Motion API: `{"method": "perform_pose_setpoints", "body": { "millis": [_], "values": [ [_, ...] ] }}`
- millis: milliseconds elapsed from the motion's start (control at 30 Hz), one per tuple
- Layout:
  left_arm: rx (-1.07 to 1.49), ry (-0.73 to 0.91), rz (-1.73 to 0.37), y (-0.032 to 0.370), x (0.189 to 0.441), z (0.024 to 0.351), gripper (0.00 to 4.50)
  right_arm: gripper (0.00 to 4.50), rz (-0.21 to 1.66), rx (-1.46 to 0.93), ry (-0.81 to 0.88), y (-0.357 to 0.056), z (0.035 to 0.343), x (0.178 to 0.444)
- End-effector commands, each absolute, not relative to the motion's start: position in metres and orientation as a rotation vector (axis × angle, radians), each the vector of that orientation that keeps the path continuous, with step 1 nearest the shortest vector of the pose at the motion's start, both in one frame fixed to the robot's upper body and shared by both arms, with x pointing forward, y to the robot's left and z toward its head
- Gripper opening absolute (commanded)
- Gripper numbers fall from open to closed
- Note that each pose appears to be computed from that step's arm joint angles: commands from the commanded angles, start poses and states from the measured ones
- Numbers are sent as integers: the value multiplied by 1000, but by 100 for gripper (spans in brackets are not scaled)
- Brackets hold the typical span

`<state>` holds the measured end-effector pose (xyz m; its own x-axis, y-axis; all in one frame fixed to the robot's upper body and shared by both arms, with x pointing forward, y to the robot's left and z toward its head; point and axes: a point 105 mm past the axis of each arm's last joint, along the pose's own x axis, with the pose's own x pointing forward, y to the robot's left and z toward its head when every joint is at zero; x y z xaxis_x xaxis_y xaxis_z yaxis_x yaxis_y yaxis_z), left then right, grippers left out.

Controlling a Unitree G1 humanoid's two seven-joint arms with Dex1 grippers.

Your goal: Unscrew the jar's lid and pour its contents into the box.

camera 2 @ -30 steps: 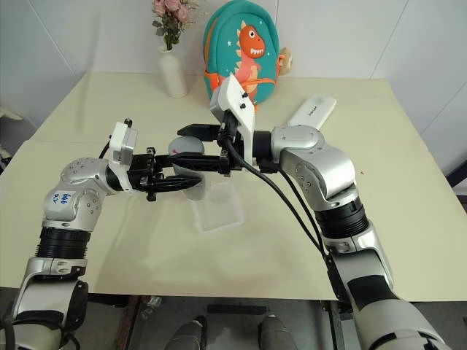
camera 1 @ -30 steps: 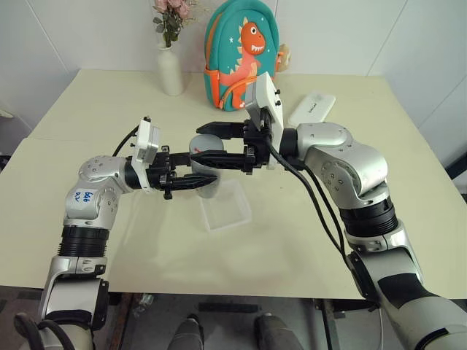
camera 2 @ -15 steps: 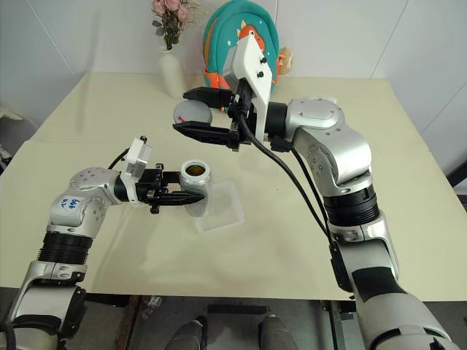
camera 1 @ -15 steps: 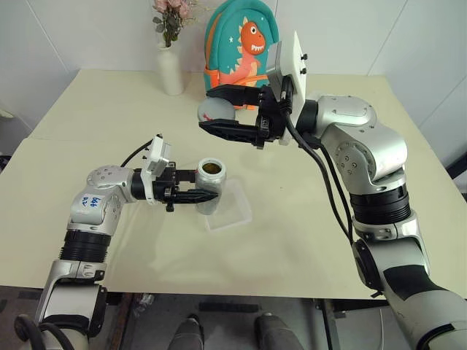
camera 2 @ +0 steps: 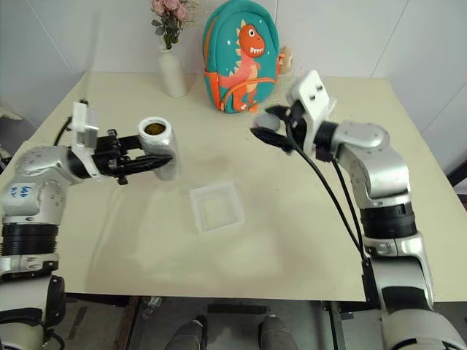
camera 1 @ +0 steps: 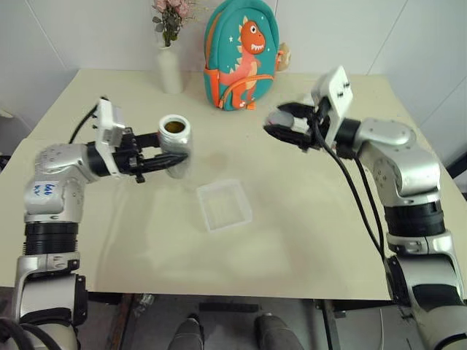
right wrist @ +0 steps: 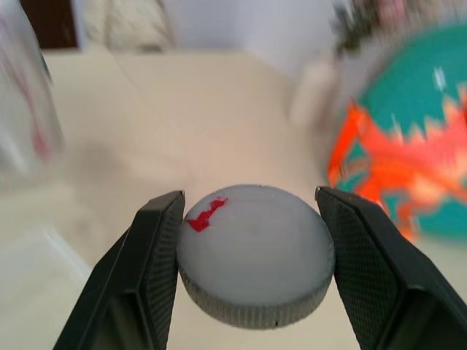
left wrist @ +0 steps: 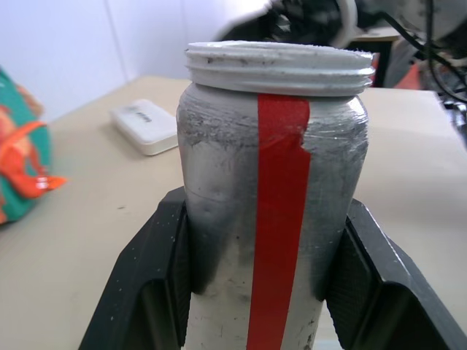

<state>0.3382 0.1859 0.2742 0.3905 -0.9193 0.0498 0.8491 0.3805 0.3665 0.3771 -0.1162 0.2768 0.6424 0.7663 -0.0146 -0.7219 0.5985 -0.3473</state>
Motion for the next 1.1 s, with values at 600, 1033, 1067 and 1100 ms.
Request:
{"method": "perform_pose_setpoints", "body": {
  "millis": [600, 1033, 1067, 1100],
  "values": [
    [444, -395, -1016, 190, 353, 294, 198, 289, 558, -240, 135, -196, 145, 345],
    [752, -459, -983, 176, 366, 302, 198, 447, 814, -339, 1, -185, 186, 309],
    [814, -462, -984, 172, 368, 299, 198, 447, 858, -343, -5, -184, 190, 302],
    [860, -464, -985, 170, 369, 297, 198, 447, 890, -346, -9, -184, 193, 296]
  ]
}}
